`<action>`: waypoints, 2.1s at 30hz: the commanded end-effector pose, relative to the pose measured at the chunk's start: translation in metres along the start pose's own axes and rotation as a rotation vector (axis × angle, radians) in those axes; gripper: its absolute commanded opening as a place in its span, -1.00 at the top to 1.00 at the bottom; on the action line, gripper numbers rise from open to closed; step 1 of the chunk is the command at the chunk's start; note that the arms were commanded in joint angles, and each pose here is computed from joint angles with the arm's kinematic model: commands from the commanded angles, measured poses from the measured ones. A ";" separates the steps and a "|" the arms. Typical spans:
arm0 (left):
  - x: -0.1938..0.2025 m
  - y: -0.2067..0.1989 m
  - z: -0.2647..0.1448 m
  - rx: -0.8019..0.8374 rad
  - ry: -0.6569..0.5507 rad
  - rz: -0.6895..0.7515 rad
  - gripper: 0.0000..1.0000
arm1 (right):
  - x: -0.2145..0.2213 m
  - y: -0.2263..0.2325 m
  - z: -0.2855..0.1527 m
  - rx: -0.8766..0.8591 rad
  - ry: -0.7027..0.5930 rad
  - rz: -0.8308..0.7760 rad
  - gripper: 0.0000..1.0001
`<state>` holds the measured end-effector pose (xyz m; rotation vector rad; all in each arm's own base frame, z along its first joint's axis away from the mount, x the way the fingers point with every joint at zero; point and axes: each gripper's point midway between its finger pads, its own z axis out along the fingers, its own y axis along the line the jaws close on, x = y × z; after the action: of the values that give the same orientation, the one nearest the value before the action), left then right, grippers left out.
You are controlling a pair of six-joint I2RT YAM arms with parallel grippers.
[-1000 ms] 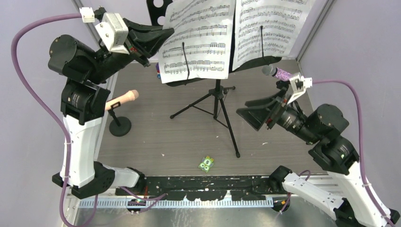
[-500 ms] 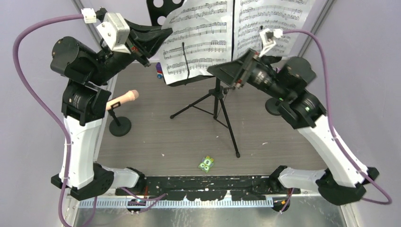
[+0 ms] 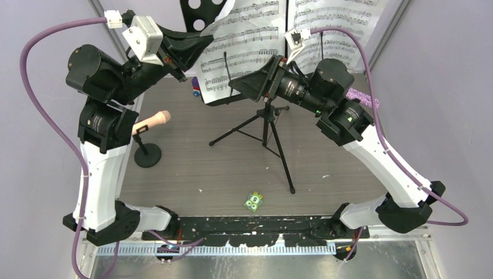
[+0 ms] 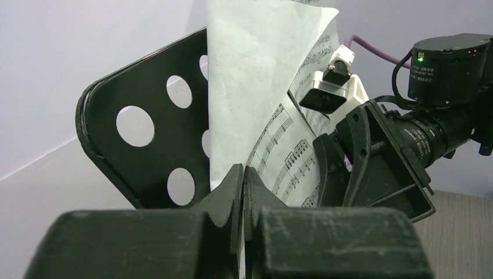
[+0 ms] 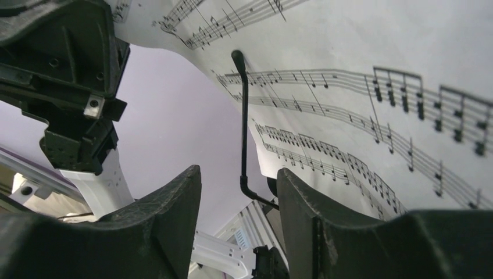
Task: Pack up the instrument practice props
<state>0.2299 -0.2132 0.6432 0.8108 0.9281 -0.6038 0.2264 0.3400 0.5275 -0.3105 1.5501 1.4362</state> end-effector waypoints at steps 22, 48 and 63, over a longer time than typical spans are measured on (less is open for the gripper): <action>-0.027 0.009 -0.020 -0.101 -0.061 0.063 1.00 | -0.019 0.044 0.007 -0.176 -0.111 -0.129 0.99; -0.037 0.032 -0.182 -0.663 0.099 0.135 1.00 | -0.013 0.036 -0.009 -0.174 -0.162 -0.224 0.99; 0.122 -0.008 -0.259 -0.851 0.555 -0.215 1.00 | -0.003 0.029 -0.011 -0.170 -0.149 -0.229 0.99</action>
<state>0.1561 -0.0136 0.4992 0.1396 1.4506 -0.0828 0.2160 0.3473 0.5289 -0.4296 1.3085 1.3757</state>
